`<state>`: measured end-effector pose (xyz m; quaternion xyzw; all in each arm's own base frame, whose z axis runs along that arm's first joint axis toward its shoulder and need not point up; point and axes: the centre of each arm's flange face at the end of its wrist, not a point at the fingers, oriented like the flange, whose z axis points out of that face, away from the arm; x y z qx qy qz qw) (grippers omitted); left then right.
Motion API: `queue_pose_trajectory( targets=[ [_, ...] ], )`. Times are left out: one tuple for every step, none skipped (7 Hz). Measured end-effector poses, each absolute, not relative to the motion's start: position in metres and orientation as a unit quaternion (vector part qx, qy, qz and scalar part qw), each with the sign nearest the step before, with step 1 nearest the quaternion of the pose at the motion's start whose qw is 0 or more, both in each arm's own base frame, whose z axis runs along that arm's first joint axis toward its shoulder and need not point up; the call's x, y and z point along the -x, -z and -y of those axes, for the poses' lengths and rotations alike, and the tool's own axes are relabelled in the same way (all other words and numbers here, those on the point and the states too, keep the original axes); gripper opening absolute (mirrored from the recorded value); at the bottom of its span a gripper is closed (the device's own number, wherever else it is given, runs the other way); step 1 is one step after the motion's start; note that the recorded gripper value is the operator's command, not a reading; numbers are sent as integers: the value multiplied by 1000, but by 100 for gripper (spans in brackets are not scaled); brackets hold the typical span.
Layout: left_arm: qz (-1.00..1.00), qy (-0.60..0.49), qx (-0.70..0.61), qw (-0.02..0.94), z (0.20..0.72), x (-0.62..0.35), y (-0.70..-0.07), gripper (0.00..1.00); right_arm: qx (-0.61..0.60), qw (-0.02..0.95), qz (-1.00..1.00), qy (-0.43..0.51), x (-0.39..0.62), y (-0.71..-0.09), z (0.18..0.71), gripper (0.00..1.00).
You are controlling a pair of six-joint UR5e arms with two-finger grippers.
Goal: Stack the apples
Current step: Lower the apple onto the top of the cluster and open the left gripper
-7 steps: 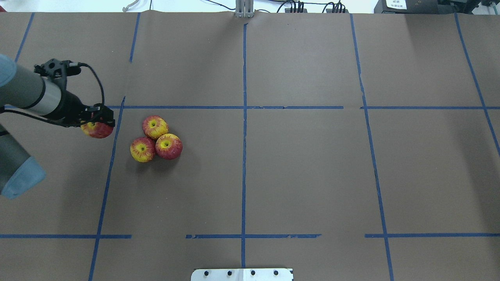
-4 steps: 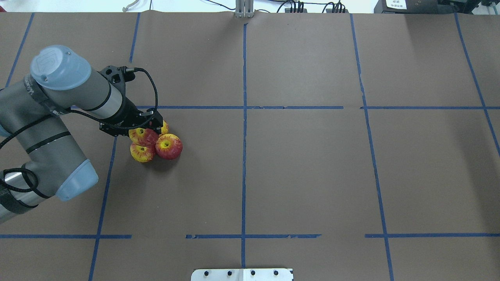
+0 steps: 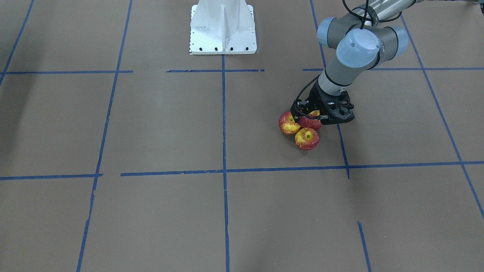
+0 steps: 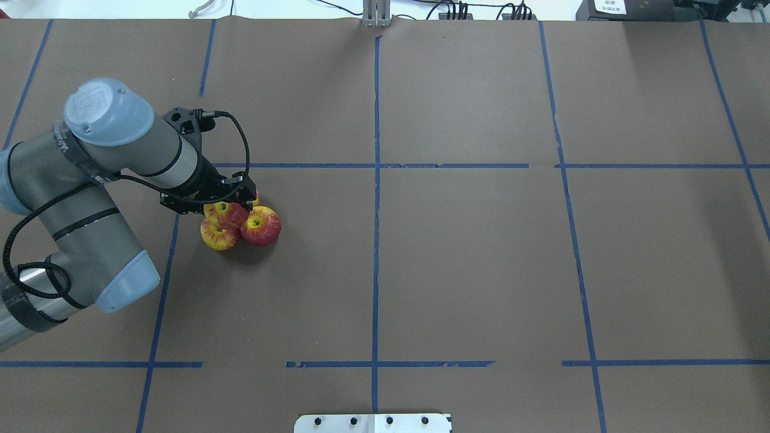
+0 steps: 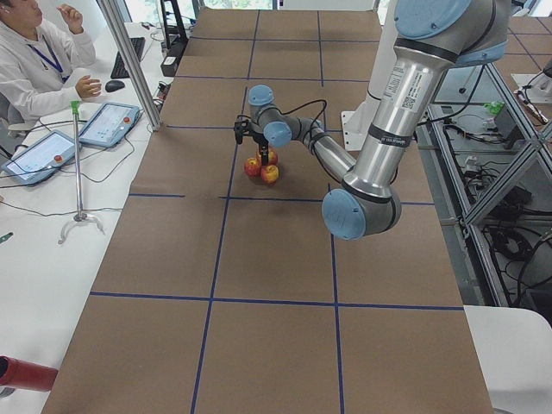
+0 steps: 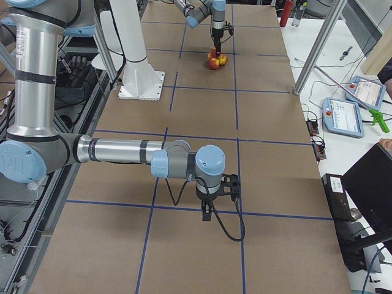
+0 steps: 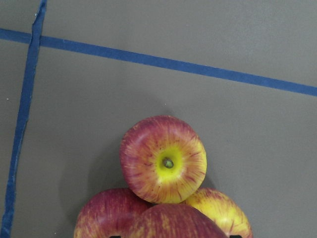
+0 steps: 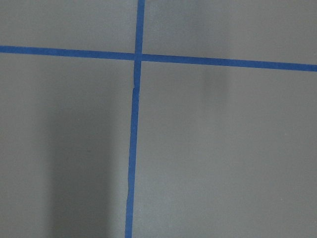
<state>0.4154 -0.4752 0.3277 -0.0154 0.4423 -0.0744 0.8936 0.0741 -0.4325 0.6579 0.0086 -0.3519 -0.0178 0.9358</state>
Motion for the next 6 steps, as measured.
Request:
queue_pose_trajectory(
  targets=[
    [-441, 75, 16, 894, 476, -416, -329, 0, -9, 936, 352, 18, -74, -658, 432, 100],
    [-440, 74, 16, 895, 476, -417, -330, 5, -9, 936, 352, 18, -74, -658, 432, 100],
    [-440, 74, 16, 895, 476, -417, -330, 45, -9, 936, 352, 18, -74, -658, 432, 100],
    [-440, 74, 16, 895, 476, -417, -331, 71, -9, 936, 352, 18, -74, -658, 432, 100],
    [-439, 73, 16, 895, 476, -417, -331, 83, -9, 936, 352, 18, -74, -658, 432, 100],
    [-439, 73, 15, 896, 476, -417, -332, 95, -9, 936, 352, 18, -74, -658, 432, 100]
  ],
)
